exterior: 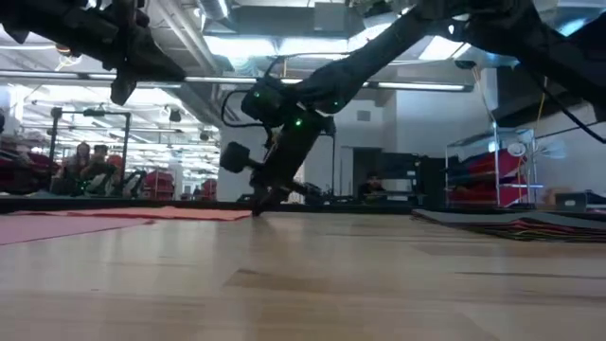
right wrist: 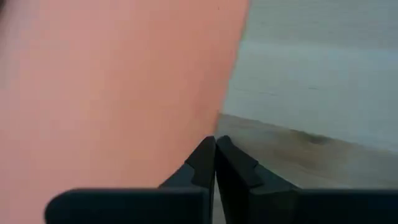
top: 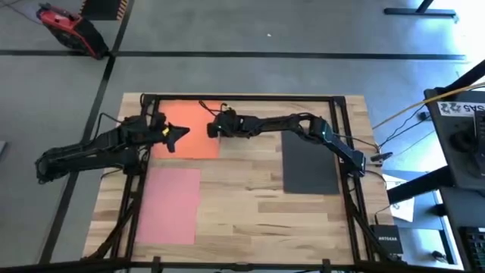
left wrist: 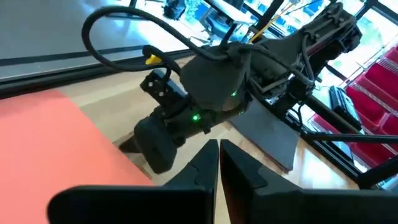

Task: Organize paper
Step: Stack the orange color paper on top of the other orange color paper

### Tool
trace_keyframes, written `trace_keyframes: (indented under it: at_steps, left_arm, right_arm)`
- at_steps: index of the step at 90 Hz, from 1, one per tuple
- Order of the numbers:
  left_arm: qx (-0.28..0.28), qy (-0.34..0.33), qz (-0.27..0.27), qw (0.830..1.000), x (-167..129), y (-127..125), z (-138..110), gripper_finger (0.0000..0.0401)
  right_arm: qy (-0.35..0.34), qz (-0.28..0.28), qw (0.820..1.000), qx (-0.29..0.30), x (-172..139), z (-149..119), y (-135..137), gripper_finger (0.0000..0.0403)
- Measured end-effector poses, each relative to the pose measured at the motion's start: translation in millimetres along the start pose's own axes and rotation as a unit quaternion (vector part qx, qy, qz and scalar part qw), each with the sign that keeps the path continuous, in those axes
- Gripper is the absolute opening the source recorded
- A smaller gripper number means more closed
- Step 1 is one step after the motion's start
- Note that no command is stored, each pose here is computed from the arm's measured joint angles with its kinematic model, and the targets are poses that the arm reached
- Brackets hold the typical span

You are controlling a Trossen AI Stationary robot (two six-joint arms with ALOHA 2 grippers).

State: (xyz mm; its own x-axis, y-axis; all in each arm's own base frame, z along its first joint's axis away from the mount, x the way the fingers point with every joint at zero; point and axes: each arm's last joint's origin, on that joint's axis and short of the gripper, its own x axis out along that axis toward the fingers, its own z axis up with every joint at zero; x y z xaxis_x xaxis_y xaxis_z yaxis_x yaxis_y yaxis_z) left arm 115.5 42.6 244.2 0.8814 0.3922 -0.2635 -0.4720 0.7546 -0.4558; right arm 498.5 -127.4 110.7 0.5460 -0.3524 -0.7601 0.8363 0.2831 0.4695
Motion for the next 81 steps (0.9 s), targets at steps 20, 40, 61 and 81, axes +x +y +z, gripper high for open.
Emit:
trace_keyframes:
  at_steps: [20,40,61,81]
  left_arm:
    - [-0.001,-0.001,0.000,1.000,0,0,0,0.0000]
    - [-0.001,-0.003,0.001,1.000,0,0,0,0.0000]
    - [-0.004,-0.002,0.001,1.000,0,0,0,0.0000]
    - [-0.005,-0.002,0.002,1.000,0,0,0,0.0000]
  right_arm:
    - [0.010,0.040,0.999,-0.005,0,0,6,0.0000]
    - [0.012,0.064,0.997,-0.048,0,0,10,0.0000]
    - [-0.054,-0.048,0.992,-0.101,-33,13,20,0.0000]
    - [-0.075,-0.051,0.992,-0.083,-28,18,19,0.0000]
